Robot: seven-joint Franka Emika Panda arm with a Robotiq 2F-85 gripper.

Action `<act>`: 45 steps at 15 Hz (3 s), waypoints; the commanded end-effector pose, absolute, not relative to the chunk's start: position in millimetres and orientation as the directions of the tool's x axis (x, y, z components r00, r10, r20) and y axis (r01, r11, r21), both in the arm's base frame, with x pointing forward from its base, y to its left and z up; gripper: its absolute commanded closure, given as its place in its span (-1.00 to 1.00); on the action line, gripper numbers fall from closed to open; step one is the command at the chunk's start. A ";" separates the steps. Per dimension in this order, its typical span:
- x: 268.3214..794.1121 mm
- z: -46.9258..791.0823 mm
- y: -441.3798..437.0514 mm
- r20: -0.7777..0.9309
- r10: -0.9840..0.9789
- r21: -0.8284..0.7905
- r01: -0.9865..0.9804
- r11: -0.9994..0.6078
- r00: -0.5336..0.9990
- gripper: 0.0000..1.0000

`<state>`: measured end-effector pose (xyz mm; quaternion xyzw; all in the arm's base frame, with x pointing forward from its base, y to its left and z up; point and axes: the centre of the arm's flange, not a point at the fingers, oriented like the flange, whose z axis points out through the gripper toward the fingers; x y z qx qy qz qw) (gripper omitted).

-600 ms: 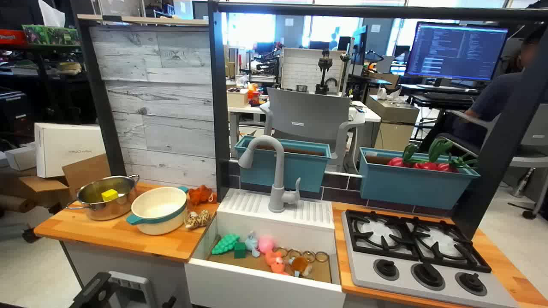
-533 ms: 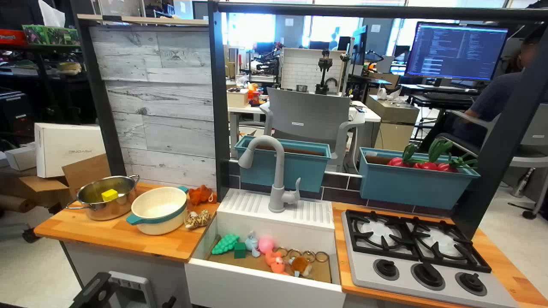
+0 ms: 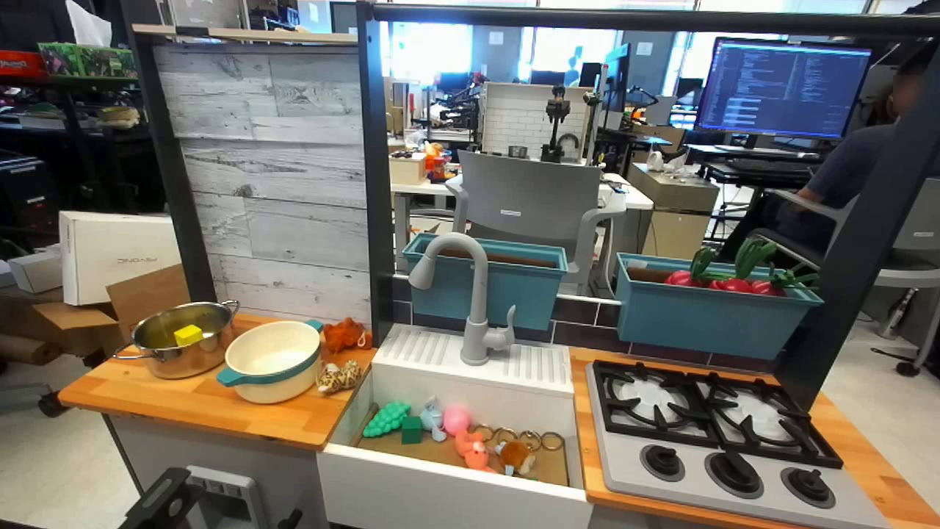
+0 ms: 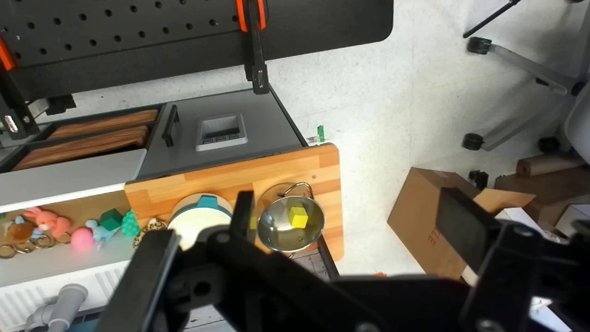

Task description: Put the tiger plush toy in the white pot.

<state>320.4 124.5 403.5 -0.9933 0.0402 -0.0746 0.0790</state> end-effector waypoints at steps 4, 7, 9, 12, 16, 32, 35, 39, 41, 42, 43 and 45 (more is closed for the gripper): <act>320.4 403.5 124.5 0.142 -0.092 -0.163 -0.068 -0.984 0.986 -1.00; 320.4 403.5 124.5 0.142 -0.092 -0.163 -0.068 -0.984 0.986 -1.00; 320.4 403.5 124.5 0.142 -0.092 -0.163 -0.068 -0.984 0.986 -1.00; 320.4 403.5 124.5 0.142 -0.092 -0.163 -0.068 -0.984 0.986 -1.00; 320.4 403.5 124.5 0.142 -0.092 -0.163 -0.068 -0.984 0.986 -1.00; 356.3 410.7 112.5 0.272 -0.110 -0.141 -0.073 -0.987 0.956 -1.00; 386.8 409.0 100.6 0.351 -0.140 -0.130 -0.100 -0.986 0.926 -1.00; 420.5 405.6 82.2 0.407 -0.161 -0.124 -0.119 -0.985 0.899 -1.00; 436.4 403.4 76.7 0.417 -0.155 -0.113 -0.118 -0.987 0.896 -1.00; 447.5 402.9 75.4 0.432 -0.151 -0.098 -0.121 -0.988 0.889 -1.00; 458.3 403.3 73.7 0.451 -0.146 -0.084 -0.121 -0.989 0.881 -1.00; 483.3 404.1 67.9 0.452 -0.144 -0.062 -0.130 -0.990 0.881 -1.00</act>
